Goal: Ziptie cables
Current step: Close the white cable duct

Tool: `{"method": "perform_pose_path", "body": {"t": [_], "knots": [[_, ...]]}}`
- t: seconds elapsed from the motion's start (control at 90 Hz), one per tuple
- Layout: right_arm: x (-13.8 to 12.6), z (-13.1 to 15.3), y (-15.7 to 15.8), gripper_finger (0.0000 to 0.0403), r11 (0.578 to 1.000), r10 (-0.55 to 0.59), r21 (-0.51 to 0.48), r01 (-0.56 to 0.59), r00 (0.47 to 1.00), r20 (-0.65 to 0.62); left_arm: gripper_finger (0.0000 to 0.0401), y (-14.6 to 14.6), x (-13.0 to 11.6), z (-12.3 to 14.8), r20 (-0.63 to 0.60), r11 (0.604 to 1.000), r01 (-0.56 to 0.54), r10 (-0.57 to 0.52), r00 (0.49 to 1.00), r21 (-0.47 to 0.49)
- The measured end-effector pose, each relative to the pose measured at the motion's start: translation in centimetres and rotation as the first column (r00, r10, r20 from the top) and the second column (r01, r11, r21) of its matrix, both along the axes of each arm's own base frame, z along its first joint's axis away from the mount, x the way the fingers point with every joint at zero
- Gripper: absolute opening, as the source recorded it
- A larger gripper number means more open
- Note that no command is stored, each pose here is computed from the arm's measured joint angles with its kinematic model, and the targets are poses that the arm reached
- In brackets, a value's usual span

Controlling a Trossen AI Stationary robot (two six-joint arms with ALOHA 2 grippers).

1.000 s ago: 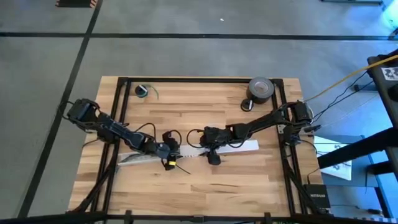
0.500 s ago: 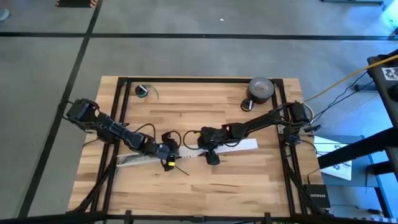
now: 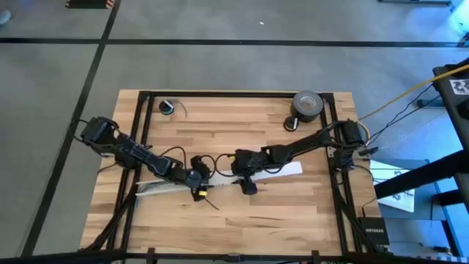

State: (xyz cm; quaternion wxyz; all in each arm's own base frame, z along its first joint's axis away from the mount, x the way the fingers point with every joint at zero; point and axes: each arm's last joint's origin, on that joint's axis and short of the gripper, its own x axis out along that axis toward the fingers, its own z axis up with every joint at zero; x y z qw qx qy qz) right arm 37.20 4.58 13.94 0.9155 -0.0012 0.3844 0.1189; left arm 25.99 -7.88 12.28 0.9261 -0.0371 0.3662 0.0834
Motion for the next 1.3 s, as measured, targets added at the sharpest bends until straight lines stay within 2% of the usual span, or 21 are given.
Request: {"method": "perform_pose_path", "body": {"t": [0.489,0.744,0.878,1.3], "knots": [[-0.2,-0.2,-0.1,0.0224,1.000,-0.011,-0.003,0.011,1.000,-0.018,0.0285,0.2,-0.6,2.1,0.033,1.000,0.004,-0.004,0.999,-0.005],[-0.3,-0.3,-0.1,0.0225,1.000,-0.017,-0.010,0.017,1.000,-0.026,0.0285,0.4,-0.9,4.4,0.142,0.998,-0.026,0.034,0.989,-0.059],[-0.2,-0.3,-0.1,0.0225,1.000,-0.017,-0.010,0.017,1.000,-0.022,0.0285,0.3,-0.4,4.1,0.170,0.997,-0.029,0.040,0.985,-0.070],[-0.2,-0.3,-0.1,0.0234,0.999,-0.046,-0.011,0.046,0.999,-0.027,0.0285,0.3,-0.1,3.4,0.153,0.996,-0.039,0.050,0.987,-0.078]]}}
